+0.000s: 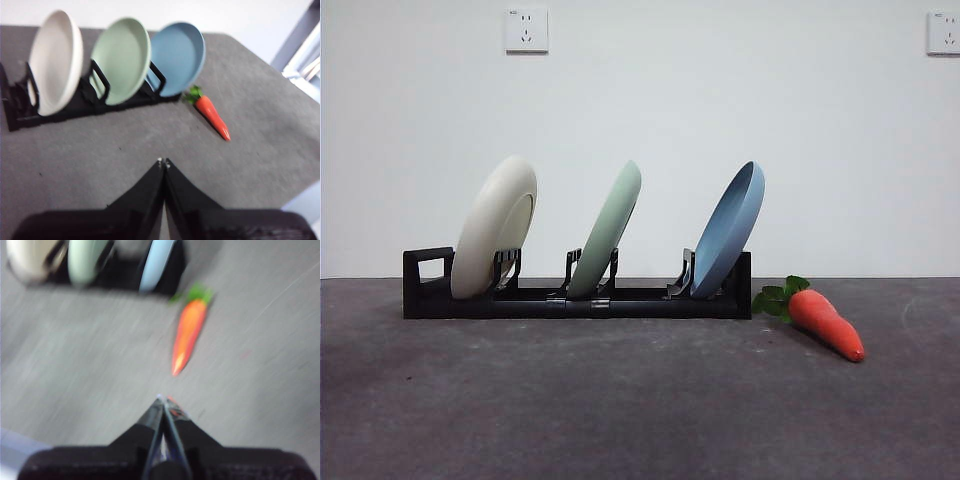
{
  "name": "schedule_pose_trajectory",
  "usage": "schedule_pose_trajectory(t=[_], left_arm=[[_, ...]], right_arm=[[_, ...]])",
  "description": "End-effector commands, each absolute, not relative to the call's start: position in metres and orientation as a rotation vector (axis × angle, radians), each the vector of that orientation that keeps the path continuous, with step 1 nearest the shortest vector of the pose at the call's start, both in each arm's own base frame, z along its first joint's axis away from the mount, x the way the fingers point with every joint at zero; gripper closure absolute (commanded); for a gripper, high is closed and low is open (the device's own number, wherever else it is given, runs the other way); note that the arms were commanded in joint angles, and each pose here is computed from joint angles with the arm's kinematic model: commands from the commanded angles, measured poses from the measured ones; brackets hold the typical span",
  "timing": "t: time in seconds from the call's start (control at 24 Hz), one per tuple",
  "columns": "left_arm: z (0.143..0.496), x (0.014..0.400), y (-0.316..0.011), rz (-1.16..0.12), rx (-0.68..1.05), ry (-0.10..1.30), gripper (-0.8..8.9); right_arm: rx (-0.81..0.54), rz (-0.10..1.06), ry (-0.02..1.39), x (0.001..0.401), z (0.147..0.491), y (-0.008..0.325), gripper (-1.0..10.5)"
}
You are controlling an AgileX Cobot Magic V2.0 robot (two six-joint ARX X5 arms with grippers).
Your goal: Take the green plate from the plate rack,put the plate on the table,take the carrot from the table,put the carrot in the plate
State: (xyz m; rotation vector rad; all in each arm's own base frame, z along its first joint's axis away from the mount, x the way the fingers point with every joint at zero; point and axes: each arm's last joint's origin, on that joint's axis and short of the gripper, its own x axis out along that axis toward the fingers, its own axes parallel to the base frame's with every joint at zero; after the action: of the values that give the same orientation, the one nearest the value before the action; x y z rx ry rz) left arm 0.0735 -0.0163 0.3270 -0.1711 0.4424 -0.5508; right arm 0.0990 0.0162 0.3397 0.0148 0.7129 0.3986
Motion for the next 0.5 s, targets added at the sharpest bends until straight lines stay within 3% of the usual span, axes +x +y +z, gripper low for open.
schedule_pose_trajectory(t=[0.04,0.21,0.25,0.33,0.38,0.5], left_arm=[[0.3332,0.0724,-0.0167,-0.584,-0.122,0.465,8.20],[0.3369,0.0720,-0.0167,-0.586,-0.114,0.476,8.01],[0.3368,0.0720,-0.0167,-0.585,-0.117,0.478,7.14],[0.3365,0.0718,-0.0167,-0.585,-0.118,0.481,3.04],[0.3366,0.0718,-0.0167,-0.586,-0.118,0.481,2.39],[0.3383,0.0717,-0.0168,-0.588,-0.116,0.472,2.40]], right_arm=[[0.010,0.471,0.745,0.0985,0.3385,0.0180,9.6],[0.020,0.488,0.747,0.0987,0.3383,0.0185,9.3],[0.019,0.487,0.747,0.0986,0.3384,0.0185,8.6],[0.038,0.479,0.752,0.0986,0.3384,0.0185,4.9],[0.040,0.478,0.753,0.0987,0.3383,0.0185,3.0],[0.040,0.478,0.753,0.0987,0.3383,0.0185,2.6]])
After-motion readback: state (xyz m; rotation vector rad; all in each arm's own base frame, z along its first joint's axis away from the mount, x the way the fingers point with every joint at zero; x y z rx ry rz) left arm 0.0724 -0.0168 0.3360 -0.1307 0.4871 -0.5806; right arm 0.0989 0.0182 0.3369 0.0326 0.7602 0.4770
